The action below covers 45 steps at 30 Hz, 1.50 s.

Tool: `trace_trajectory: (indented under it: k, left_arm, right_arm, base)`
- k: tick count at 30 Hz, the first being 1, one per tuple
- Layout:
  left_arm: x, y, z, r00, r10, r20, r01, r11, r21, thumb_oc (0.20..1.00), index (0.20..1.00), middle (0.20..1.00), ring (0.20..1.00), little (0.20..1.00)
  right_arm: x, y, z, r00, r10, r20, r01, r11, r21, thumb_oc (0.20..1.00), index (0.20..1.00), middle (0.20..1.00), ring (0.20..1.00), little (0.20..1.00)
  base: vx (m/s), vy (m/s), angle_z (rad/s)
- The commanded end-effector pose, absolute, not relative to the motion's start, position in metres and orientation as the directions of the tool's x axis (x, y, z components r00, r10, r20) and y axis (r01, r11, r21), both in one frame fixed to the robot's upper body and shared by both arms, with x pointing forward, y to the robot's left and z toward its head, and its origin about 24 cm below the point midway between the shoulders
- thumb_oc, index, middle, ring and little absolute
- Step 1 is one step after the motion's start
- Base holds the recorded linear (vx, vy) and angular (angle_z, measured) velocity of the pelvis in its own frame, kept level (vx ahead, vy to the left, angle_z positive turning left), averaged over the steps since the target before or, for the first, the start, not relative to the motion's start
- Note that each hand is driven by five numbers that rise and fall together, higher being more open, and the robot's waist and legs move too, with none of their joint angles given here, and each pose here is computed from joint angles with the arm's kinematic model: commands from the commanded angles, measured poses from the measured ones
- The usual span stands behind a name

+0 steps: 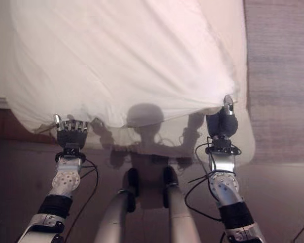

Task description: Make the bed

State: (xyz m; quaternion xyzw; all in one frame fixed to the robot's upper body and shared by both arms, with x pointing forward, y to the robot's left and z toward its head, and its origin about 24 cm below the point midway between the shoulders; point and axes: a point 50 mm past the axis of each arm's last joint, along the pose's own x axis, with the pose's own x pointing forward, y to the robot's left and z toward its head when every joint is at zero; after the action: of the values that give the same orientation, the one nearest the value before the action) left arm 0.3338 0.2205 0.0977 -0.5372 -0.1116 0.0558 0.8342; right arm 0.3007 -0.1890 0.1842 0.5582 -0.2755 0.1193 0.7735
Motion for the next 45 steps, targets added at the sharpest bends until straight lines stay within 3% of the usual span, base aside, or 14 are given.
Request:
trace_trajectory:
  k: [1,8,13,17,20,21,22,28,34,45]
  left_arm:
    - [0.316,0.185,0.059,0.997,0.064,0.041,0.007,0.459,-0.889,1.0,1.0,1.0,1.0,1.0]
    - [0.282,0.151,0.027,0.983,-0.183,-0.036,0.058,0.483,-0.874,1.0,1.0,1.0,1.0,1.0]
    - [0.257,0.129,0.01,0.922,-0.378,-0.087,0.12,0.492,-0.862,1.0,1.0,1.0,1.0,1.0]
    - [0.238,0.106,0.002,0.814,-0.569,-0.119,0.213,0.482,-0.85,1.0,1.0,1.0,1.0,1.0]
    - [0.225,0.08,0.003,0.657,-0.745,-0.115,0.335,0.425,-0.841,1.0,1.0,1.0,1.0,1.0]
    - [0.225,0.08,0.003,0.656,-0.746,-0.115,0.335,0.425,-0.841,1.0,1.0,1.0,1.0,1.0]
    - [0.222,0.065,0.008,0.576,-0.813,-0.086,0.401,0.372,-0.837,1.0,1.0,1.0,1.0,1.0]
    - [0.227,0.017,0.038,0.423,-0.905,0.053,0.527,0.198,-0.826,1.0,1.0,1.0,1.0,1.0]
    - [0.238,-0.015,0.071,0.396,-0.902,0.171,0.579,0.101,-0.809,1.0,1.0,1.0,1.0,1.0]
    - [0.269,-0.01,0.115,0.534,-0.757,0.376,0.6,0.027,-0.799,1.0,1.0,1.0,1.0,1.0]
  right_arm:
    - [0.272,-0.202,0.212,0.668,-0.135,0.732,-0.626,0.431,0.65,0.2,0.2,0.2,0.2,0.2]
    - [0.267,-0.189,0.223,0.623,-0.054,0.78,-0.7,0.405,0.588,0.2,0.2,0.2,0.2,0.2]
    - [0.263,-0.177,0.229,0.592,0.007,0.806,-0.753,0.364,0.549,0.2,0.2,0.2,0.2,0.2]
    - [0.26,-0.166,0.23,0.57,0.042,0.82,-0.787,0.313,0.531,0.2,0.2,0.2,0.2,0.2]
    - [0.258,-0.153,0.229,0.565,0.084,0.821,-0.808,0.259,0.529,0.2,0.2,0.2,0.2,0.2]
    - [0.258,-0.154,0.229,0.565,0.084,0.821,-0.808,0.259,0.529,0.2,0.2,0.2,0.2,0.2]
    - [0.257,-0.148,0.227,0.568,0.104,0.816,-0.811,0.238,0.534,0.2,0.2,0.2,0.2,0.2]
    - [0.257,-0.133,0.222,0.586,0.119,0.801,-0.808,0.164,0.566,0.2,0.2,0.2,0.2,0.2]
    - [0.259,-0.125,0.217,0.612,0.113,0.783,-0.79,0.124,0.6,0.2,0.2,0.2,0.2,0.2]
    - [0.257,-0.133,0.213,0.631,0.055,0.774,-0.773,0.132,0.621,0.2,0.2,0.2,0.2,0.2]
  base:
    - [0.0,0.0,0.0]
    - [0.0,-0.005,0.0]
    - [0.0,0.0,0.0]
    - [0.0,0.0,0.0]
    - [0.0,0.0,0.0]
    - [0.01,-0.036,0.02]
    - [0.0,0.0,0.0]
    - [0.0,-0.005,0.0]
    - [0.0,-0.001,-0.01]
    - [0.0,-0.006,-0.02]
